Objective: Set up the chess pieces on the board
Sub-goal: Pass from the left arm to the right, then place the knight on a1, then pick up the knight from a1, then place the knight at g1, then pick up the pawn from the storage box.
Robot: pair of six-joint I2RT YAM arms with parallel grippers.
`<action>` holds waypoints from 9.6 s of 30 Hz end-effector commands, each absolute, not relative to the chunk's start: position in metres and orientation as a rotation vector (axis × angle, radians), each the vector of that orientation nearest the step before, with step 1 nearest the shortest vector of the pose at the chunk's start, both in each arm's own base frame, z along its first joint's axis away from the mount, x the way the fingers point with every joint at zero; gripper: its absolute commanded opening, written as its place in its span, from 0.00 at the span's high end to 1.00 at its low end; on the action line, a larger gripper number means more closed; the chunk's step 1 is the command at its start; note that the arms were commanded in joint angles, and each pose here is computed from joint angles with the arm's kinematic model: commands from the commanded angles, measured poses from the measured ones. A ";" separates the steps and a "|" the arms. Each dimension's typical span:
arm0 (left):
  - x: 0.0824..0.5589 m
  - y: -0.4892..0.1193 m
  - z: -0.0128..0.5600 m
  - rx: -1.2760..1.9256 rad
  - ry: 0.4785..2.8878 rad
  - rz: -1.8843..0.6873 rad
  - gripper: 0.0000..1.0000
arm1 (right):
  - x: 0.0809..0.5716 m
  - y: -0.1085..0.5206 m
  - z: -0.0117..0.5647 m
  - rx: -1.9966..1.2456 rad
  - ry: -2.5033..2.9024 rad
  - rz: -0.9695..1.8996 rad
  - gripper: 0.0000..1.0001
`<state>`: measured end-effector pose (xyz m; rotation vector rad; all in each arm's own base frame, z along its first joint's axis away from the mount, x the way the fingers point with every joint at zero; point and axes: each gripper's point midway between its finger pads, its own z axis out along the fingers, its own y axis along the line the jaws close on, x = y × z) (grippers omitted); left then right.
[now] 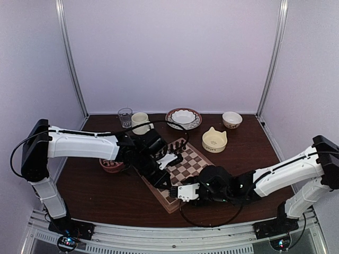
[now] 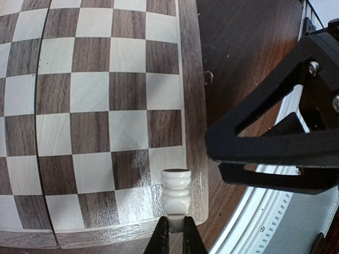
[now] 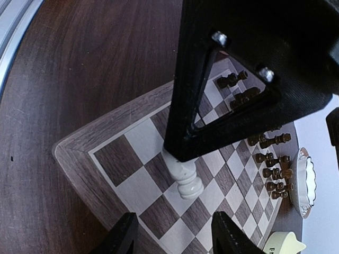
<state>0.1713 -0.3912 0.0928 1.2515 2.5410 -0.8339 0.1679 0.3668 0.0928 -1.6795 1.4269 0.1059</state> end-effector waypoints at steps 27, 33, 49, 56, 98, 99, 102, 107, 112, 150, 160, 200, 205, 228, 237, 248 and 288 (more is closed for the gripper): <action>0.165 -0.406 0.099 1.279 2.541 -0.946 0.95 | 0.181 0.405 0.089 -1.662 1.365 -0.080 0.69; 0.167 -0.403 0.099 1.268 2.547 -0.915 0.92 | 0.184 0.403 0.087 -1.645 1.378 -0.098 0.81; 0.212 -0.347 0.175 0.852 2.253 -0.961 0.53 | 0.188 0.408 0.112 -1.304 1.499 0.312 0.93; 0.223 -0.312 0.204 0.692 2.107 -0.869 0.47 | 0.188 0.421 0.113 -1.082 1.524 0.590 0.93; 0.234 -0.312 0.185 0.682 2.152 -0.795 0.45 | 0.185 0.436 0.061 -1.099 1.649 0.669 0.70; 0.233 -0.312 0.185 0.684 2.153 -0.797 0.45 | 0.185 0.436 0.061 -1.097 1.649 0.669 0.65; 0.233 -0.313 0.184 0.686 2.157 -0.797 0.45 | 0.189 0.433 0.063 -1.078 1.650 0.651 0.59; 0.233 -0.313 0.183 0.687 2.158 -0.796 0.45 | 0.188 0.433 0.066 -1.077 1.646 0.652 0.55; 0.233 -0.313 0.184 0.688 2.159 -0.797 0.45 | 0.188 0.431 0.076 -1.068 1.629 0.656 0.48; 0.291 -0.170 0.190 0.136 2.113 -0.238 0.34 | 0.185 0.402 0.115 -1.153 2.271 0.424 0.38; 0.289 -0.172 0.188 0.150 2.117 -0.256 0.35 | 0.182 0.418 0.091 -1.208 2.307 0.480 0.47; 0.287 -0.177 0.190 0.167 2.116 -0.296 0.35 | 0.209 0.383 0.110 -1.068 2.290 0.417 0.89; 0.287 -0.178 0.190 0.169 2.117 -0.297 0.35 | 0.224 0.353 0.112 -0.987 2.328 0.388 0.89; 0.288 -0.183 0.184 0.183 2.137 -0.302 0.35 | 0.262 0.270 0.088 -0.762 2.423 0.107 0.90; 0.287 -0.183 0.185 0.185 2.135 -0.308 0.35 | 0.267 0.263 0.078 -0.731 2.462 0.103 0.90; 0.287 -0.183 0.186 0.186 2.133 -0.313 0.35 | 0.267 0.261 0.066 -0.732 2.504 0.105 0.88; 0.319 -0.160 0.139 0.094 2.303 -0.160 0.44 | 0.239 0.290 0.162 -0.761 2.132 0.517 0.63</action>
